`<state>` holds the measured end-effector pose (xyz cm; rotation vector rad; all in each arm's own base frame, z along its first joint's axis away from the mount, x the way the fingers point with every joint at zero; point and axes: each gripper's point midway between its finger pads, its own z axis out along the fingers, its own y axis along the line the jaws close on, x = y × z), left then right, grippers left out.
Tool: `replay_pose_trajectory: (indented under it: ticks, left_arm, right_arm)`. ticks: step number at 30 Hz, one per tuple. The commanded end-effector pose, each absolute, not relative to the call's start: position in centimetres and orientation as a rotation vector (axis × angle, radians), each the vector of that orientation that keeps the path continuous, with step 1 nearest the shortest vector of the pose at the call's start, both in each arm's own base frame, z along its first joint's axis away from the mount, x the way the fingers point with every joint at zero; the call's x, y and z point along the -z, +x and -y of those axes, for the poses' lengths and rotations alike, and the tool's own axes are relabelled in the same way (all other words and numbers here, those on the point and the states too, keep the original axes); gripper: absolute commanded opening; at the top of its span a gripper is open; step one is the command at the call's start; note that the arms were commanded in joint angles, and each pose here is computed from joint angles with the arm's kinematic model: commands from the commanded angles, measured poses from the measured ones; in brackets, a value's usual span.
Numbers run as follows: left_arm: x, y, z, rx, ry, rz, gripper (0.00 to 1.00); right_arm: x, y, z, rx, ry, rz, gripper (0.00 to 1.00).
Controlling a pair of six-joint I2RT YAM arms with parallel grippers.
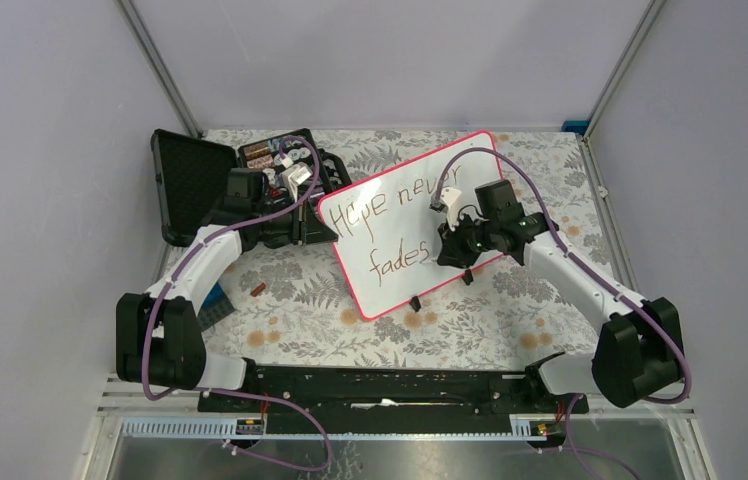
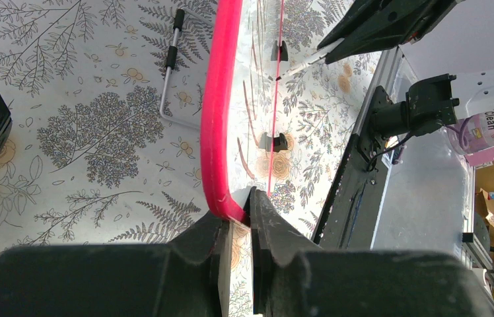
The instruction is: Write a sentence on the whiteboard
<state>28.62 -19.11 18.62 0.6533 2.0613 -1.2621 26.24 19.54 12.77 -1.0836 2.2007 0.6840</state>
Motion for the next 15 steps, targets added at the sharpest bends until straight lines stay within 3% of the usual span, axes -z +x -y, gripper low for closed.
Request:
replay_pose_trajectory:
  ticks: [1,15]
  left_arm:
    - [-18.2,29.0,19.7,1.185,0.771,-2.017,0.0]
    - [-18.4,28.9,19.7,1.186,0.776,-2.011,0.0]
  right_arm:
    - [-16.2,25.7,-20.5,-0.766,-1.098,-2.093,0.0]
    - [-16.4,27.4,-17.6,-0.661,-1.045,-2.124,0.0]
